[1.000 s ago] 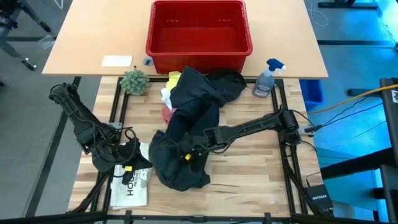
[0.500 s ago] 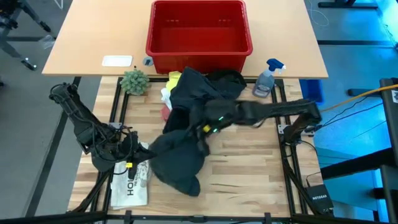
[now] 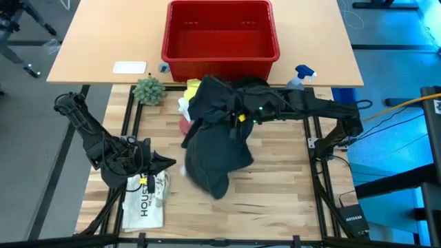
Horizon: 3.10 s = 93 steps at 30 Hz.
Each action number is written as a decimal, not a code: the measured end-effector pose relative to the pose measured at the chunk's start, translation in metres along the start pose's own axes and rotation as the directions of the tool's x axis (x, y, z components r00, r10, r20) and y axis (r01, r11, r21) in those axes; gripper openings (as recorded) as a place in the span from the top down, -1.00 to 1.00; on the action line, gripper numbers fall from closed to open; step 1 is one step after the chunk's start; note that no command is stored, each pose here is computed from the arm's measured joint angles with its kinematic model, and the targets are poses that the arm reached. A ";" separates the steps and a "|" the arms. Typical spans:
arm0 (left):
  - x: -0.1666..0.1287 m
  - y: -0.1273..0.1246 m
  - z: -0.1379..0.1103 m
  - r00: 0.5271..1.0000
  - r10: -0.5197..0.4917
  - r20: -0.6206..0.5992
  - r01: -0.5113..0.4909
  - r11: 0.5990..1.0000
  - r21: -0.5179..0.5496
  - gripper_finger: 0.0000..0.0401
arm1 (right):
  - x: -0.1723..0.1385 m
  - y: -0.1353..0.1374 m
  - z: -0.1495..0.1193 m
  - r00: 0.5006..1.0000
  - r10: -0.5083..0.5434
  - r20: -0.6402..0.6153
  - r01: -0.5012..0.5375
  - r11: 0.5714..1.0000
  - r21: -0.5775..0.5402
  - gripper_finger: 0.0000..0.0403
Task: Fold laundry
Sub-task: Fold the black jean
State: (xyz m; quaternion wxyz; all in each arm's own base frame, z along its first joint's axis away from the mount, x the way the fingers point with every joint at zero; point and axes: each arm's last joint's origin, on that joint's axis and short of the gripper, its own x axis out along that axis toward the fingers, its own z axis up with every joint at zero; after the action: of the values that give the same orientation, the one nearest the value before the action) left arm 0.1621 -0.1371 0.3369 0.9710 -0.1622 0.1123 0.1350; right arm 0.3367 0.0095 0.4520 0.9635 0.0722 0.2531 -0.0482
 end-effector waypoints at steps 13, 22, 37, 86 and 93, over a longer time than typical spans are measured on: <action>-0.005 -0.005 -0.001 0.999 -0.053 -0.009 0.053 0.998 -0.018 1.00 | -0.016 0.070 0.008 0.808 0.581 0.095 -0.587 0.808 0.055 1.00; -0.004 -0.008 -0.004 0.994 -0.091 -0.051 0.091 0.996 -0.004 1.00 | 0.026 0.028 -0.007 0.918 0.391 -0.060 -0.383 0.916 0.116 1.00; 0.036 -0.037 -0.067 0.982 0.016 -0.190 -0.025 0.999 -0.045 1.00 | 0.141 -0.137 -0.051 0.946 0.321 -0.034 -0.296 0.905 0.304 0.53; 0.010 -0.041 0.056 0.955 0.136 0.264 -0.162 0.984 0.080 1.00 | 0.038 0.105 -0.211 0.997 0.063 0.051 -0.066 0.996 0.060 0.20; 0.002 -0.028 0.059 0.967 0.117 0.227 -0.145 0.983 0.110 1.00 | 0.083 0.152 -0.229 0.993 0.086 0.084 -0.096 0.988 0.123 0.20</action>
State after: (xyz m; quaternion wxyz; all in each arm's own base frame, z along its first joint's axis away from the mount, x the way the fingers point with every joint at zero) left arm 0.1826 -0.1418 0.3988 0.9747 -0.0772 0.0229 0.2086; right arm 0.3185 0.1921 0.2316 0.9674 0.1428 0.2078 -0.0228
